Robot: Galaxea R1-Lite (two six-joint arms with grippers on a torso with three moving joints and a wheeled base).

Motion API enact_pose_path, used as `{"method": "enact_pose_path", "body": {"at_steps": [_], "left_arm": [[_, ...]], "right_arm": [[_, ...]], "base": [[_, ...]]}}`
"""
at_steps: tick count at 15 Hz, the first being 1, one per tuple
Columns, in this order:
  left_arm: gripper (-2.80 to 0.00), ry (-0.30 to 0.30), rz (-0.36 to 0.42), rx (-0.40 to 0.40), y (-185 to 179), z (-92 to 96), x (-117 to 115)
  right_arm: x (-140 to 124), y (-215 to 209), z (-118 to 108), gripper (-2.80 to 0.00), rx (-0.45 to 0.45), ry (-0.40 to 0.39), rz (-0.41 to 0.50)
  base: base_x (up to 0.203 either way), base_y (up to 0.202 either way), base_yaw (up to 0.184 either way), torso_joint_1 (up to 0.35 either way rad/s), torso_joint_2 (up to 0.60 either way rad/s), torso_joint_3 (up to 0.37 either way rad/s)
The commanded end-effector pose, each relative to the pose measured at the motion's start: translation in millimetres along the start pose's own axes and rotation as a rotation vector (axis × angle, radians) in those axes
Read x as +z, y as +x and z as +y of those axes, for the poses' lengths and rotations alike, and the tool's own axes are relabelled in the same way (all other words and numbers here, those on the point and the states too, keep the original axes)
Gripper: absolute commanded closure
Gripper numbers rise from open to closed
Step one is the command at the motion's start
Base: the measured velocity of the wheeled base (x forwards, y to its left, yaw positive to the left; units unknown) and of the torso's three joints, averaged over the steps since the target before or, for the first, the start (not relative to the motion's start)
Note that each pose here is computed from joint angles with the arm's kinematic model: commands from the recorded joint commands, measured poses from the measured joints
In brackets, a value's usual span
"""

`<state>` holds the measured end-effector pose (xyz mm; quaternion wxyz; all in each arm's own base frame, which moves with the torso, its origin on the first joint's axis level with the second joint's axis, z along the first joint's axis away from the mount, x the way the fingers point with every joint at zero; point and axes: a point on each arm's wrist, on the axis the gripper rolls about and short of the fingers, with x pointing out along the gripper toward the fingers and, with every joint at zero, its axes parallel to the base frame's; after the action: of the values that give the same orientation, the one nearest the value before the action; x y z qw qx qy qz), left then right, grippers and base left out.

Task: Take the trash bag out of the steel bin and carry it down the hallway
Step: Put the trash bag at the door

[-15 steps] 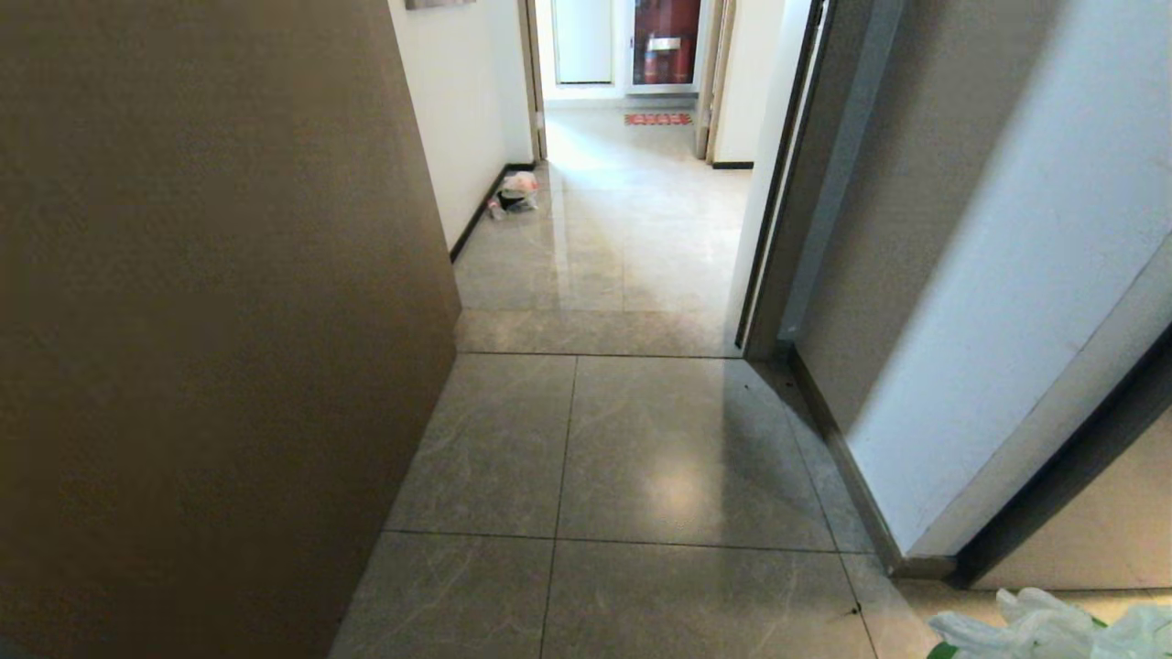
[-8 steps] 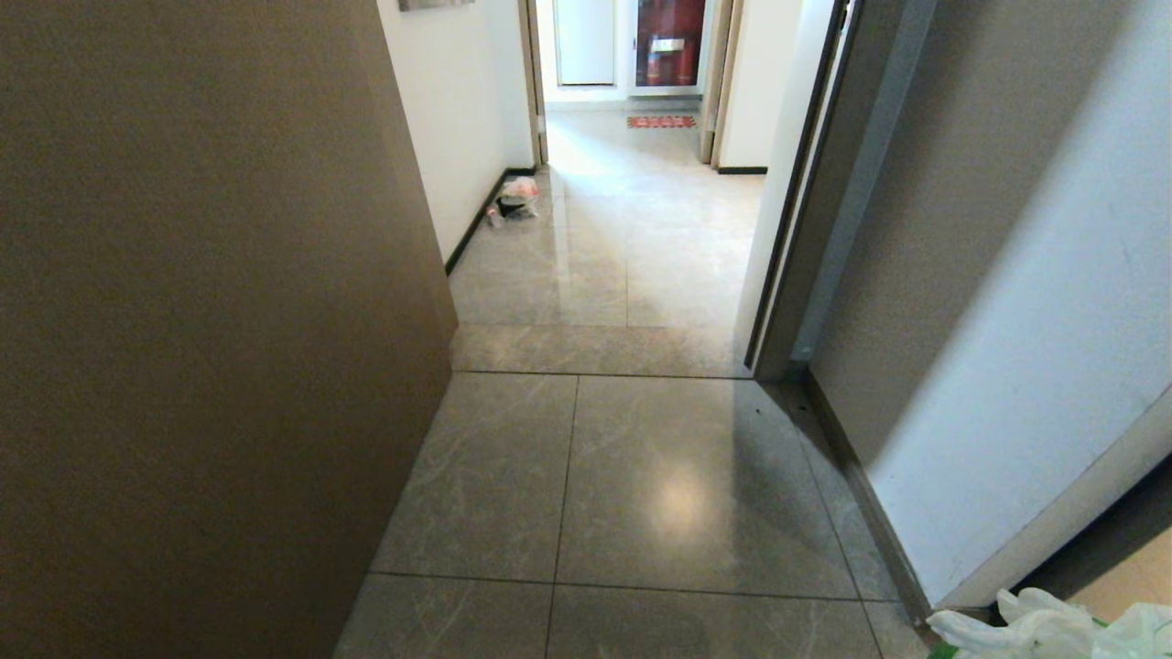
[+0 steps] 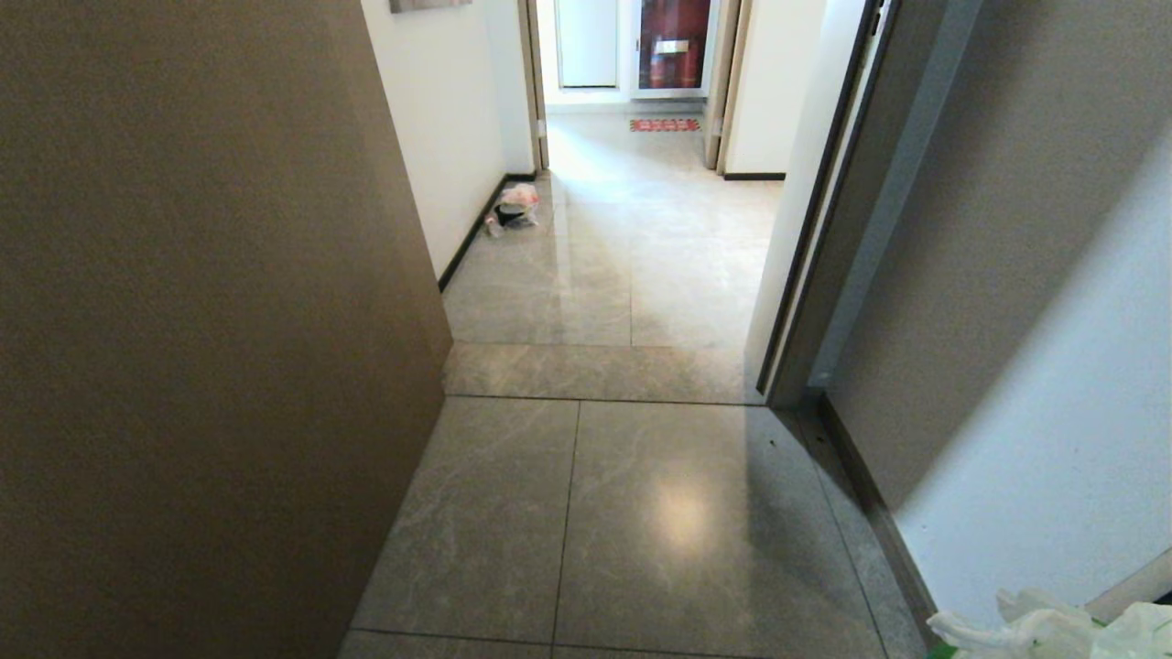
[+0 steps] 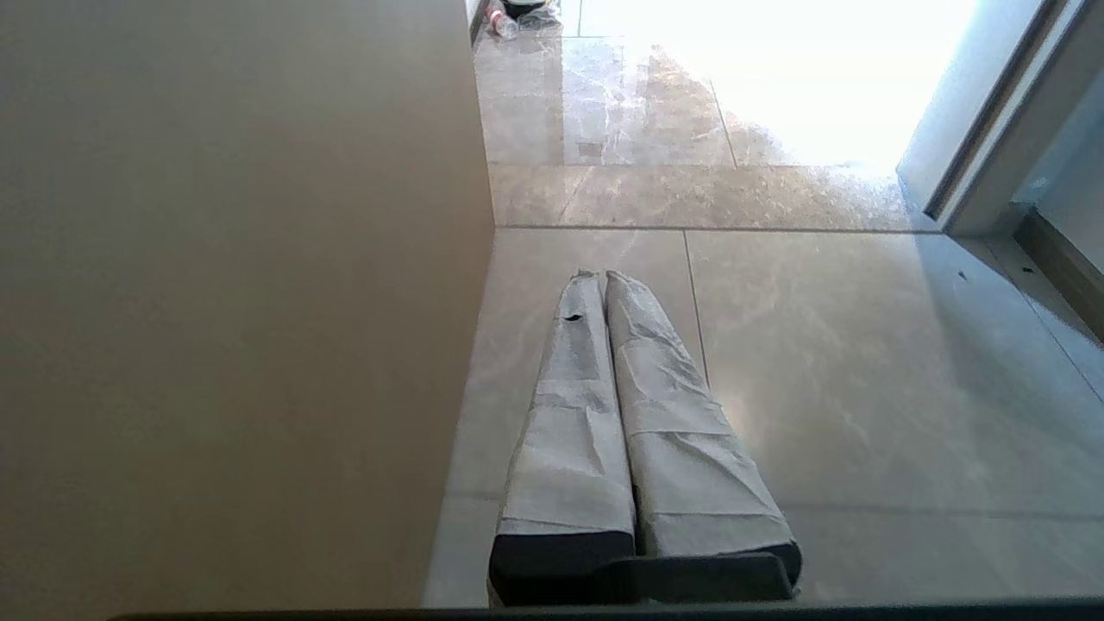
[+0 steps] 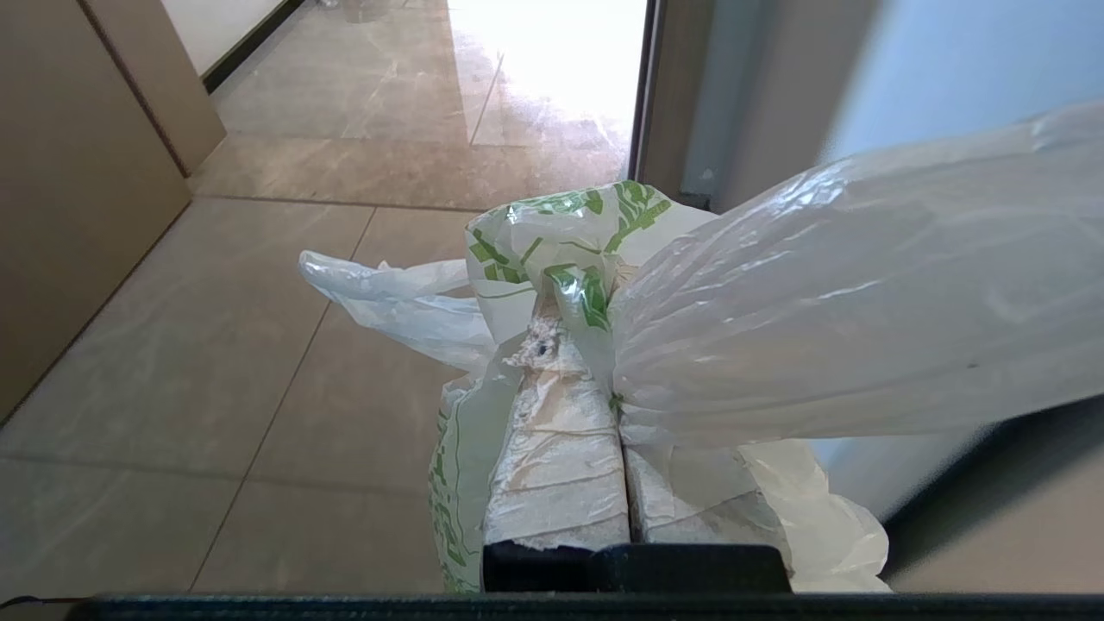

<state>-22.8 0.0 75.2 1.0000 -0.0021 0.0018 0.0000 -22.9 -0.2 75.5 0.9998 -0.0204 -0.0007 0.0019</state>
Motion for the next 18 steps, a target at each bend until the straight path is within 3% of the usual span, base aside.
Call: {"method": "enact_pose_path", "body": {"at_steps": [1,18], "left_arm": [[0.0,0.0,0.001,0.0,0.1,0.0,0.0],[0.0,0.0,0.001,0.0,0.1,0.0,0.0]], "right_arm": [[-0.9,-2.9,0.0,0.0,-0.001,-0.001,-0.039],[-0.9,-2.9,0.0,0.0,-0.001,-0.002,-0.039]], "base": [[0.19,0.0,0.001,0.002,0.0,0.002],[0.192,0.0,0.0,0.002,0.0,0.002]]}}
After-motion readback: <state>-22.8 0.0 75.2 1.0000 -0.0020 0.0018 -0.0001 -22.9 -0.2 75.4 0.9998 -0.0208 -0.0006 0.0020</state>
